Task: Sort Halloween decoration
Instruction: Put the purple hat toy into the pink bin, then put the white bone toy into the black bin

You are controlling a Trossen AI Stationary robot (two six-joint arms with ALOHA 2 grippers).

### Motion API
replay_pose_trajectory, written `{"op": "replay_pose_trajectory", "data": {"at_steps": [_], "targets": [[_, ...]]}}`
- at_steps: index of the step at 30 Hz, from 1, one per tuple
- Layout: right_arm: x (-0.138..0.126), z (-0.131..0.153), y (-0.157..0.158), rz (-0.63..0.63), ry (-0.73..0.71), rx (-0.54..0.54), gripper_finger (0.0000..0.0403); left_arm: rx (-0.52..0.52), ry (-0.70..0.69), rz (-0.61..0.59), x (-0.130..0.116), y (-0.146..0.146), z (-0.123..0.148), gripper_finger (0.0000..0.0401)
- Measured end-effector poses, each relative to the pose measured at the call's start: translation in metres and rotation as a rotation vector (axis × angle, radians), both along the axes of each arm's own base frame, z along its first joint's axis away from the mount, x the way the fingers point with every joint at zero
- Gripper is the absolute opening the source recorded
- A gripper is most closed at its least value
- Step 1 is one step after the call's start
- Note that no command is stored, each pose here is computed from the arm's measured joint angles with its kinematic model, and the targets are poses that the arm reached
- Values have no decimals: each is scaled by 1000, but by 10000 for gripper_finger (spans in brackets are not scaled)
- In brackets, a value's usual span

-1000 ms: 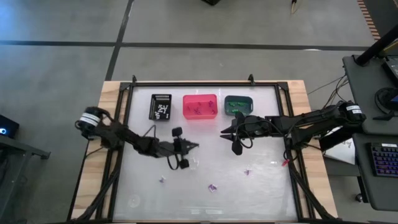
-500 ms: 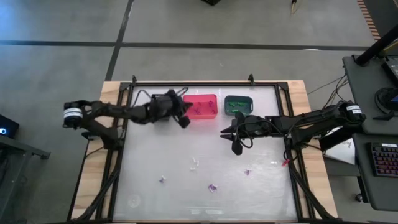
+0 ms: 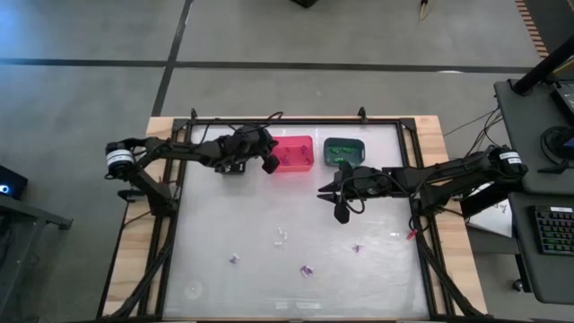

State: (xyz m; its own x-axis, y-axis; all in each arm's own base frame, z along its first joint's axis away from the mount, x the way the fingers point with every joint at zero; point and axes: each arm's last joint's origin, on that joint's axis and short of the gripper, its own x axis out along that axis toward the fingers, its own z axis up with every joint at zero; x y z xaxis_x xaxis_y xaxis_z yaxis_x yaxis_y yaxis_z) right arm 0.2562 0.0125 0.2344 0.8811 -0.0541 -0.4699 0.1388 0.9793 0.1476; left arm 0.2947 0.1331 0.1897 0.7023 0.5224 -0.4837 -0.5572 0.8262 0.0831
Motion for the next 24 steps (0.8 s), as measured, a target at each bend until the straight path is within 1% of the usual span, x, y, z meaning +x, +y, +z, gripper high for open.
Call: {"op": "replay_pose_trajectory", "data": {"at_steps": [6, 10, 13, 17, 20, 24], "targets": [[0, 0, 0, -3, -1, 5, 79, -14, 48, 3, -1, 0, -1, 31], [0, 0, 0, -31, -9, 57, 79, -34, 41, 9, -6, -4, -2, 48], [0, 1, 0, -49, -13, 91, 79, -53, 29, -10, -11, -12, 0, 53], [0, 0, 0, -87, -16, 168, 79, -46, -35, -70, -16, -35, 13, 54], [0, 0, 0, -135, -18, 260, 79, -48, -98, -131, -23, -59, 23, 54], [0, -1, 0, -189, -11, 380, 79, -58, -221, -228, -32, -91, 35, 55]]}}
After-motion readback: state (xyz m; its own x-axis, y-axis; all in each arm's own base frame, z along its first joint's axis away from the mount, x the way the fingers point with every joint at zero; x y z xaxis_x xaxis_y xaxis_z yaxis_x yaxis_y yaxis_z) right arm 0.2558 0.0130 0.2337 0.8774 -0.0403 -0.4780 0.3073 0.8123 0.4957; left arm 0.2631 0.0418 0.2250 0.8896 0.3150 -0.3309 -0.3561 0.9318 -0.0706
